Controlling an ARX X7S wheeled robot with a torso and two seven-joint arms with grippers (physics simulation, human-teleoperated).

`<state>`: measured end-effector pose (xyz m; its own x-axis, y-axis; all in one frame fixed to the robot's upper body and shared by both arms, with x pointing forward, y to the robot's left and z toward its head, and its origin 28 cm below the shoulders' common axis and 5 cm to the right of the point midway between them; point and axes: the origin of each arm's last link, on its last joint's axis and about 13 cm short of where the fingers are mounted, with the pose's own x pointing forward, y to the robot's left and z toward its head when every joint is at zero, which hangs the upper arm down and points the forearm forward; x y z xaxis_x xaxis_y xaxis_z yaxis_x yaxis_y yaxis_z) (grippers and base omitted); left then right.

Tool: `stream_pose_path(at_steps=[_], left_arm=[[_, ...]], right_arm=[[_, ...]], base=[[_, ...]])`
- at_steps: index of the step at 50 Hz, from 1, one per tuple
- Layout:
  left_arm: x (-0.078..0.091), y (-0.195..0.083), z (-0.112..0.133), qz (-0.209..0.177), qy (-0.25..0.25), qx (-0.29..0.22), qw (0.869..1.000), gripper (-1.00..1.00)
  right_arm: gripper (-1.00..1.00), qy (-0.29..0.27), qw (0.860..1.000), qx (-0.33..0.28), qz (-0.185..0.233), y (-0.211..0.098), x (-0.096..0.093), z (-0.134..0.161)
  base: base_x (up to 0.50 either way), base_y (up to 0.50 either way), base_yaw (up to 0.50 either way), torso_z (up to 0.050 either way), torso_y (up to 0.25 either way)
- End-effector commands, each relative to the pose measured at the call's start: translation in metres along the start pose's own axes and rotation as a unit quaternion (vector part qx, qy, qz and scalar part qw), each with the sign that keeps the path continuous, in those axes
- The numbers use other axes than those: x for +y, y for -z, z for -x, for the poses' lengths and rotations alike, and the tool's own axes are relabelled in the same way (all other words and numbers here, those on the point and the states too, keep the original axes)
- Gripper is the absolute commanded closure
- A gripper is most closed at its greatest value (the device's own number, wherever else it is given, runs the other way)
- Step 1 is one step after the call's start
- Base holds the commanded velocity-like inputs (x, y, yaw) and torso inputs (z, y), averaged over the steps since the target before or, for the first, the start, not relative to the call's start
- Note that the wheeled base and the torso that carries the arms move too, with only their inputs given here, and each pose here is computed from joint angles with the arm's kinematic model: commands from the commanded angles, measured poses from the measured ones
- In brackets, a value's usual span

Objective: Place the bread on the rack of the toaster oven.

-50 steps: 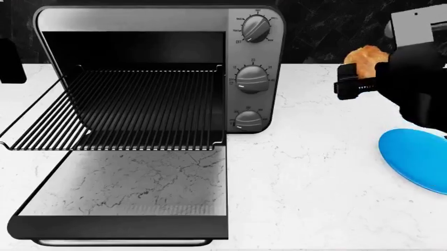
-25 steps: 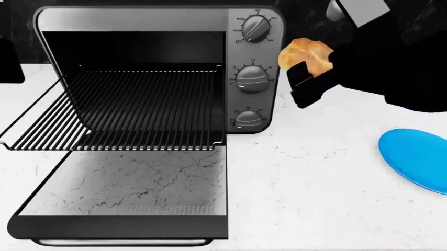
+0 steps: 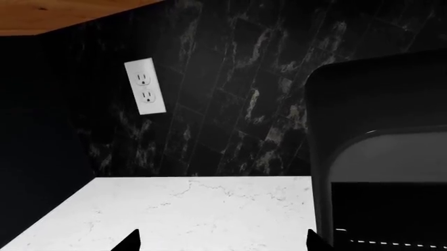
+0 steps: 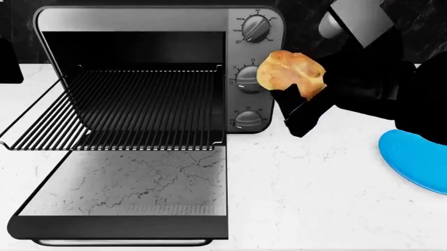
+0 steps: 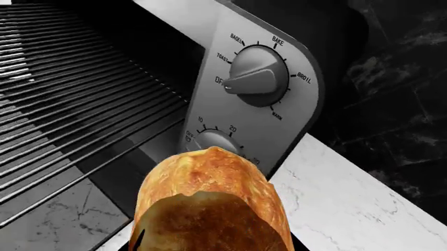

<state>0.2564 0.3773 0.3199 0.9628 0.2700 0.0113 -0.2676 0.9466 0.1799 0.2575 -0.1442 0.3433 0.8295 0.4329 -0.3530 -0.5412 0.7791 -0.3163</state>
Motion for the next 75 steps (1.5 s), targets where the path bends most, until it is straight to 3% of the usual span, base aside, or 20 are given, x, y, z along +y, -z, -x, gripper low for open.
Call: stream_pose_path(at_steps=[1, 6, 20, 21, 24, 38, 53, 75], left_arm=[[-0.002, 0.001, 0.000, 0.010, 0.015, -0.002, 1.000, -1.00], [-0.002, 0.003, 0.000, 0.008, 0.017, 0.000, 1.000, -1.00], [0.000, 0.008, 0.001, 0.010, 0.016, 0.007, 1.000, -1.00], [0.004, 0.004, 0.001, 0.009, 0.009, 0.002, 1.000, -1.00], [0.006, 0.006, 0.001, 0.012, 0.007, 0.002, 1.000, -1.00], [0.006, 0.006, 0.001, 0.009, 0.006, 0.003, 1.000, -1.00], [0.004, 0.008, -0.001, 0.010, 0.007, 0.006, 1.000, -1.00], [0.006, 0.011, -0.001, 0.009, 0.005, 0.009, 1.000, -1.00]], right_arm=[[1.00, -0.073, 0.996, -0.053, 0.003, -0.004, 0.014, -0.002], [1.00, -0.096, 0.992, -0.081, 0.006, -0.017, 0.018, -0.007], [1.00, -0.112, 0.992, -0.054, -0.011, -0.049, 0.022, -0.045], [1.00, -0.147, 0.988, -0.040, -0.009, -0.078, 0.042, -0.063], [1.00, -0.163, 0.986, -0.036, 0.004, -0.082, 0.048, -0.063], [1.00, -0.180, 0.983, -0.033, 0.028, -0.088, 0.054, -0.069], [1.00, -0.199, 0.979, -0.034, -0.013, -0.083, 0.067, -0.111], [1.00, -0.233, 0.972, 0.006, 0.002, -0.070, 0.080, -0.131]], base=[[0.00, 0.00, 0.00, 0.000, 0.000], [0.00, 0.00, 0.00, 0.000, 0.000], [0.00, 0.00, 0.00, 0.000, 0.000], [0.00, 0.00, 0.00, 0.000, 0.000], [0.00, 0.00, 0.00, 0.000, 0.000], [0.00, 0.00, 0.00, 0.000, 0.000], [0.00, 0.00, 0.00, 0.000, 0.000], [0.00, 0.00, 0.00, 0.000, 0.000]])
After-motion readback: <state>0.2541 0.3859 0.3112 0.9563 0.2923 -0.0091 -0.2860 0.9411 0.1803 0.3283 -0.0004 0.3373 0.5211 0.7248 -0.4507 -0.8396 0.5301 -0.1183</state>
